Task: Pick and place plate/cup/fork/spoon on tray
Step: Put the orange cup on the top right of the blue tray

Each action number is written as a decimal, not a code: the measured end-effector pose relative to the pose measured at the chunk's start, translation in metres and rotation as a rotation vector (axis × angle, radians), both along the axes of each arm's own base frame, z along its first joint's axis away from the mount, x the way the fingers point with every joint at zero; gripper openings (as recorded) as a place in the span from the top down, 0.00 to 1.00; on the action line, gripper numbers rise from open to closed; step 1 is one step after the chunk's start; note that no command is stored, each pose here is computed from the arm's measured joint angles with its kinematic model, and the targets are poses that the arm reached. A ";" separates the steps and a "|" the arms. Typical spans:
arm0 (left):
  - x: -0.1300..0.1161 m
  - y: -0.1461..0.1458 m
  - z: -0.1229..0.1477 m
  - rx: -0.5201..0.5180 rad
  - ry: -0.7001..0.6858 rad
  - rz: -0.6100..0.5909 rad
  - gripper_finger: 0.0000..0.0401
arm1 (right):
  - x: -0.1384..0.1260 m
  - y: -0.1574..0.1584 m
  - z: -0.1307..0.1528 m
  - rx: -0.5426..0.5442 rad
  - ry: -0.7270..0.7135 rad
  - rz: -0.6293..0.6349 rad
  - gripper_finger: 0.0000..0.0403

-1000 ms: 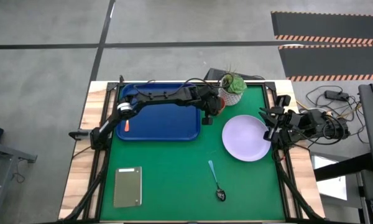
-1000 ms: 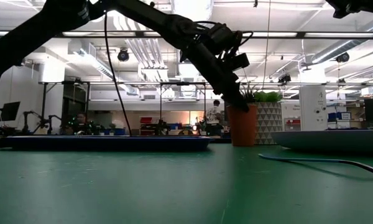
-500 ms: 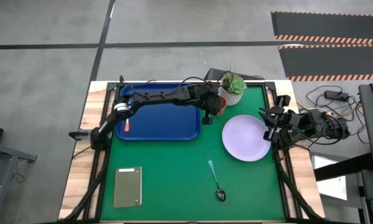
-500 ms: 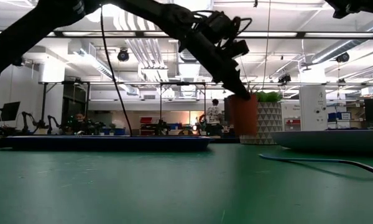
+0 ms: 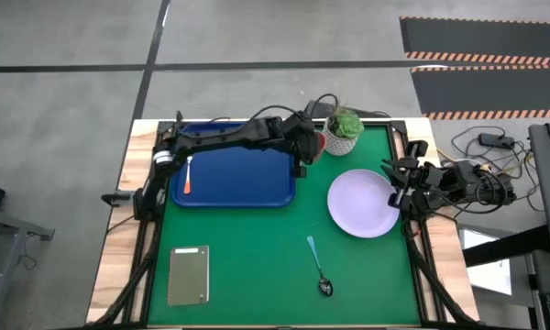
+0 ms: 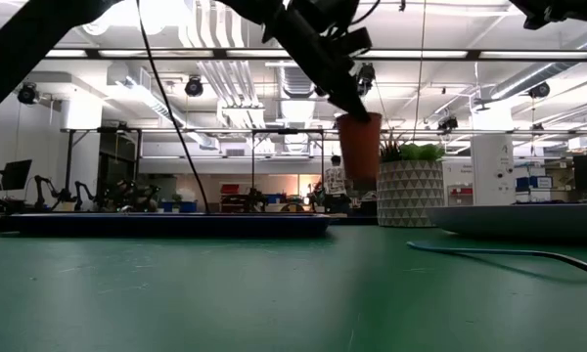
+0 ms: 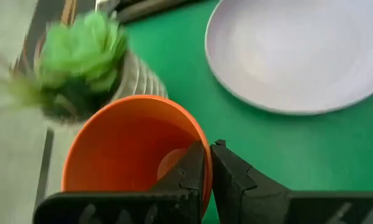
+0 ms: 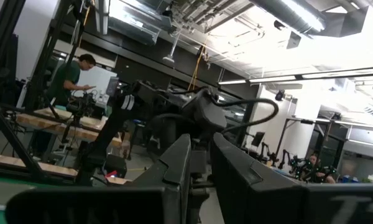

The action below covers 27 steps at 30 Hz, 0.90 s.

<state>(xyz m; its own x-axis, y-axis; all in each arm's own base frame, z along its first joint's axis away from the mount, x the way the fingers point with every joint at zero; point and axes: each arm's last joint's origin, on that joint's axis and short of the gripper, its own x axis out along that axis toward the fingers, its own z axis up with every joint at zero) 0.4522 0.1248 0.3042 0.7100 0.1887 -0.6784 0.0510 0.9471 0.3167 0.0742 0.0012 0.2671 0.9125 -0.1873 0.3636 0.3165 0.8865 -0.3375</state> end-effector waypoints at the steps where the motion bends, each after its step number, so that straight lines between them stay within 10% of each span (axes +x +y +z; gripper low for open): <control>1: -0.001 0.002 0.000 0.001 0.008 0.009 0.99 | 0.000 0.000 0.000 0.000 0.000 0.000 0.87; 27: -0.033 0.053 -0.043 -0.123 0.091 0.626 0.99 | 0.001 0.000 -0.002 -0.003 0.027 0.000 0.87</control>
<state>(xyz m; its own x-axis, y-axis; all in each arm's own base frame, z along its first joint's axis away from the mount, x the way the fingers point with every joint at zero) 0.4196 0.1774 0.2610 0.4293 0.4658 -0.7738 -0.5014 0.8355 0.2248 0.0752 0.0013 0.2647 0.9220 -0.1862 0.3395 0.3072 0.8854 -0.3487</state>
